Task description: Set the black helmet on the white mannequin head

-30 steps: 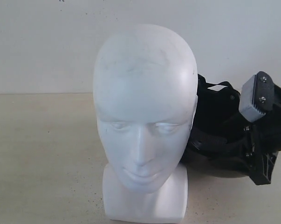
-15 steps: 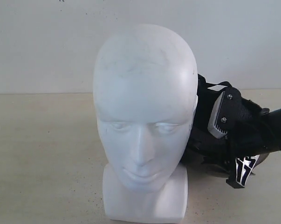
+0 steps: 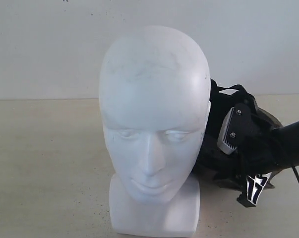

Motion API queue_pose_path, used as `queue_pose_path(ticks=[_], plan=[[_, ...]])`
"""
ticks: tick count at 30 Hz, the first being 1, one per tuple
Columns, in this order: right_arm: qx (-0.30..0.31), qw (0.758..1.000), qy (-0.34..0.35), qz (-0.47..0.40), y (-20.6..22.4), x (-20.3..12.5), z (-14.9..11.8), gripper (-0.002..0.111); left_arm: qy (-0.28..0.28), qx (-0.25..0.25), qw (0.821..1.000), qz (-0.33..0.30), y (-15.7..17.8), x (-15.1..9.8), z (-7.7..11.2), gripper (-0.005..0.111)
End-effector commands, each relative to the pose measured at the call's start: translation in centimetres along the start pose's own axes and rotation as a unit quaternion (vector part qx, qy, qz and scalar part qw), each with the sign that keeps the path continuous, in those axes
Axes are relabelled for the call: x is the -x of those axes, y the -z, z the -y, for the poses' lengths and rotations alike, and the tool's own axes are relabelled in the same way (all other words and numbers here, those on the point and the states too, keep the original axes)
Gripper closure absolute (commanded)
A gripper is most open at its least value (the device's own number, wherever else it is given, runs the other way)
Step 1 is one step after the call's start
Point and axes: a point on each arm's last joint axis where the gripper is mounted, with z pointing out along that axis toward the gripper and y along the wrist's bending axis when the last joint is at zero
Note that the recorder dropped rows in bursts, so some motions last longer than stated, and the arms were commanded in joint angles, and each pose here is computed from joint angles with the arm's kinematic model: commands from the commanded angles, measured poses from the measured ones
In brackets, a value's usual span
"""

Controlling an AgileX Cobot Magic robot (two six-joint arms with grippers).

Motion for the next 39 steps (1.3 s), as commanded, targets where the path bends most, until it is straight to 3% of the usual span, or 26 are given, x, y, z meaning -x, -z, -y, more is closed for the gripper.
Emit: queue_pose_path(ticks=[1, 2, 10, 17, 24, 30, 33, 39], plan=[[0.021, 1.0, -0.013, 0.005, -0.2, 0.1, -0.4, 0.098, -0.001, -0.002, 1.0, -0.002, 0.0, -0.1, 0.0, 0.102], [0.022, 0.999, -0.033, 0.007, -0.1, 0.1, -0.4, 0.108, -0.001, -0.002, 1.0, -0.002, 0.0, -0.1, 0.0, 0.102], [0.011, 0.977, -0.21, -0.04, 2.7, 0.6, -0.9, 0.109, -0.001, -0.002, 1.0, -0.002, 0.0, -0.1, 0.0, 0.102], [0.076, 0.96, -0.261, -0.071, 5.0, 1.1, -2.8, 0.109, -0.001, -0.002, 1.0, -0.002, 0.0, -0.1, 0.0, 0.102], [0.073, 0.937, -0.322, -0.114, 5.3, -0.7, -4.8, 0.109, -0.001, -0.002, 1.0, -0.002, 0.0, -0.1, 0.0, 0.102], [0.077, 0.932, -0.333, -0.122, 5.6, -1.7, -6.3, 0.109, -0.001, -0.002, 1.0, -0.002, 0.0, -0.1, 0.0, 0.102], [0.075, 0.929, -0.343, -0.117, 5.9, -1.5, -6.3, 0.101, -0.001, -0.002, 1.0, -0.002, 0.0, -0.1, 0.0, 0.102], [0.084, 0.927, -0.346, -0.119, 6.1, -1.4, -6.5, 0.062, -0.001, -0.002, 1.0, -0.002, 0.0, -0.1, 0.0, 0.102]])
